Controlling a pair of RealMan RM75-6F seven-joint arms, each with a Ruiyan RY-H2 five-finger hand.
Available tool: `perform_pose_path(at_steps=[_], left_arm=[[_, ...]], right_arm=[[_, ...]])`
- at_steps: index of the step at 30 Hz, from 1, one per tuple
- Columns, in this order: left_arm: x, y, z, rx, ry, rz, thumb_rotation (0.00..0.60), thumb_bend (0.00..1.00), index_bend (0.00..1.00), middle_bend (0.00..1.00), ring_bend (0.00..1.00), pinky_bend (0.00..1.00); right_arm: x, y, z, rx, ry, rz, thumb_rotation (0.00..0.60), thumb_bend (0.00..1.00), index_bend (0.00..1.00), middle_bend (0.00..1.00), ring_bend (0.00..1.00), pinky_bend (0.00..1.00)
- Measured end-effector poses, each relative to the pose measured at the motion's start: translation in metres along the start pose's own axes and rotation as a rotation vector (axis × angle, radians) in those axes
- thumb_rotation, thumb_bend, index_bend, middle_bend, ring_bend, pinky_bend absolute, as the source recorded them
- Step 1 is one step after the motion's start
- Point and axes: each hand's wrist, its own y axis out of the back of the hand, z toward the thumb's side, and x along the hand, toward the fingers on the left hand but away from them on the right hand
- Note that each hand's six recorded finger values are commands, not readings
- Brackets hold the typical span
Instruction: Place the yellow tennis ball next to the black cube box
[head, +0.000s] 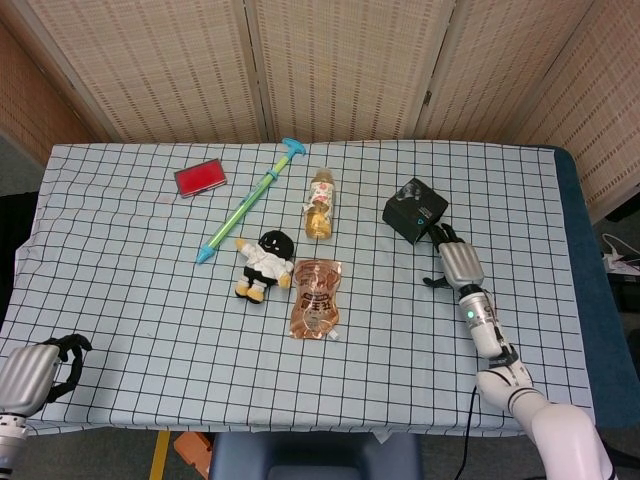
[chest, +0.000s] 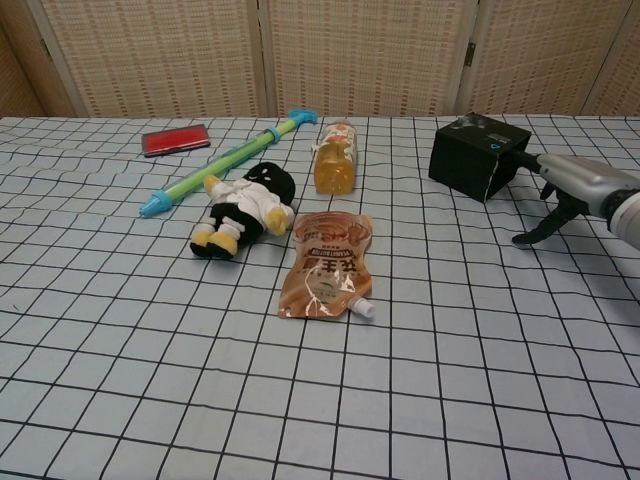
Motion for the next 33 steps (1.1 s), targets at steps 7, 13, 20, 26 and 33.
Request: perform_pose_path(at_steps=[7, 13, 20, 26, 33], left_arm=[[0.0, 0.0, 0.0, -0.002, 0.0, 0.001, 0.6, 0.58, 0.44, 0.49, 0.49, 0.6], [0.0, 0.001, 0.0, -0.004, 0.001, 0.003, 0.6, 0.58, 0.44, 0.49, 0.49, 0.6], [-0.001, 0.002, 0.0, -0.005, -0.004, 0.006, 0.6, 0.58, 0.44, 0.49, 0.49, 0.6], [-0.002, 0.003, 0.001, -0.005, -0.007, 0.01, 0.6, 0.58, 0.44, 0.49, 0.49, 0.6], [-0.001, 0.004, -0.001, -0.008, 0.001, 0.013, 0.6, 0.58, 0.44, 0.49, 0.49, 0.6]], right_arm=[[0.001, 0.002, 0.002, -0.018, 0.013, -0.009, 0.6, 0.01, 0.0, 0.08, 0.0, 0.28], [0.009, 0.007, 0.007, -0.026, 0.04, -0.052, 0.6, 0.01, 0.09, 0.09, 0.0, 0.28], [0.032, 0.015, 0.01, -0.004, 0.048, -0.1, 0.6, 0.01, 0.19, 0.18, 0.07, 0.28], [0.065, 0.029, 0.015, -0.011, 0.038, -0.125, 0.6, 0.01, 0.25, 0.24, 0.13, 0.28], [0.112, 0.061, 0.003, 0.023, -0.02, -0.2, 0.6, 0.01, 0.29, 0.25, 0.13, 0.28]])
